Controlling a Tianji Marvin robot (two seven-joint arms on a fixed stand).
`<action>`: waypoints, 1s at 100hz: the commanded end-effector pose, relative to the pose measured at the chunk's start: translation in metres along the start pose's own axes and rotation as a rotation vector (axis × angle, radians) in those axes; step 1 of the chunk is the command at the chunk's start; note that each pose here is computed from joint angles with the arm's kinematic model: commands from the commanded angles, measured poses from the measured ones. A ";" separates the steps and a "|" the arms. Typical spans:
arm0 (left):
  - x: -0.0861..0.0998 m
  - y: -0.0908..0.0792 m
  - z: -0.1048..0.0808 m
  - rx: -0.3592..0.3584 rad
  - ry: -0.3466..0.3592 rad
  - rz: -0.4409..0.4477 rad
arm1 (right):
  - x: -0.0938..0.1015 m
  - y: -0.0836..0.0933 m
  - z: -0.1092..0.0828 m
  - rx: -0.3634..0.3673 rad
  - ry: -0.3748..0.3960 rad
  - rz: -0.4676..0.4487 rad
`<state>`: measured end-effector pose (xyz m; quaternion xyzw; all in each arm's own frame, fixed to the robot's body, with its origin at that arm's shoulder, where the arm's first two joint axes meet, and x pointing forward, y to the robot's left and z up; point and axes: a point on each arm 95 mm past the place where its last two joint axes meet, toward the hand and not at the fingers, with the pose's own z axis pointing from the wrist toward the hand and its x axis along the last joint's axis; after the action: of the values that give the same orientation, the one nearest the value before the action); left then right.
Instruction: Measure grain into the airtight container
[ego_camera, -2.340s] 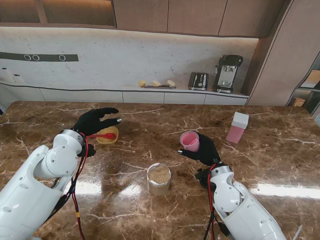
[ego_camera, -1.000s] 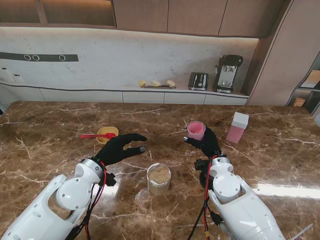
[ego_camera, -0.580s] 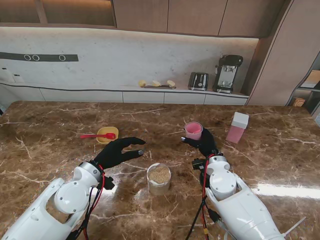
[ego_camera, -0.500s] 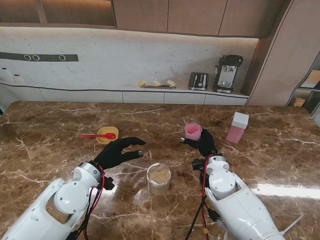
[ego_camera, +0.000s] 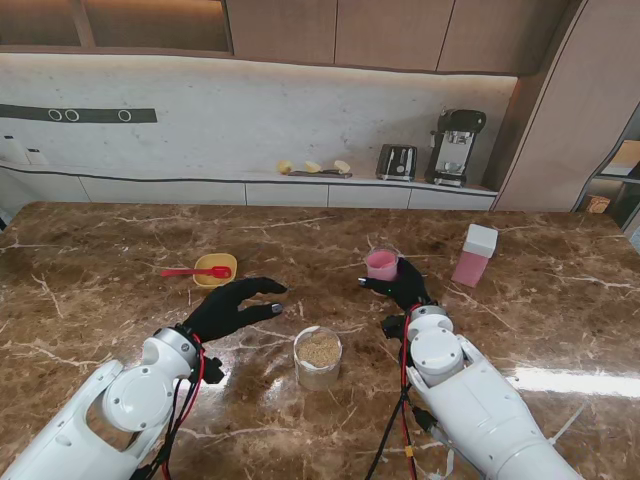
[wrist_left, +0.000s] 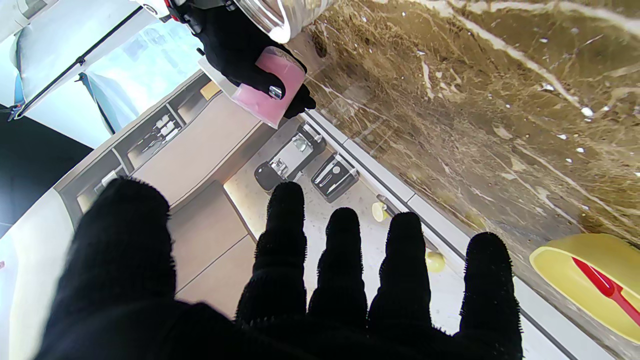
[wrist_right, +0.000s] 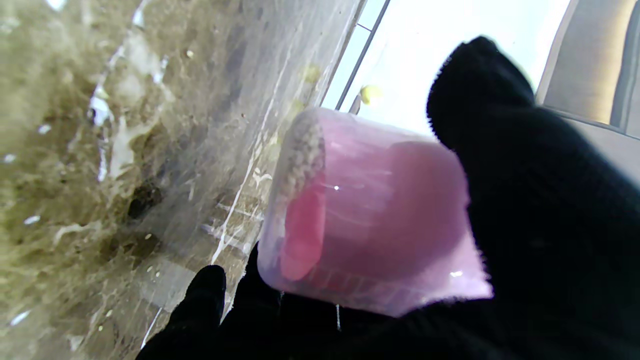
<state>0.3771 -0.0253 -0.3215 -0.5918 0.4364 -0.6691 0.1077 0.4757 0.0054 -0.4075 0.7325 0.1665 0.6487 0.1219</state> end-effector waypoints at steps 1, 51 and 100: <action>-0.003 0.003 -0.003 -0.007 -0.005 0.001 | -0.001 -0.006 0.002 0.012 -0.015 0.004; -0.005 0.007 -0.005 -0.004 0.002 0.001 | -0.014 -0.012 0.009 0.006 -0.066 -0.067; -0.007 0.008 -0.009 0.002 -0.007 -0.007 | -0.018 -0.017 0.011 0.010 -0.088 -0.113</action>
<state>0.3705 -0.0209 -0.3283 -0.5928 0.4339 -0.6697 0.1085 0.4859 0.0107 -0.4259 0.7425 0.2037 0.6159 0.1668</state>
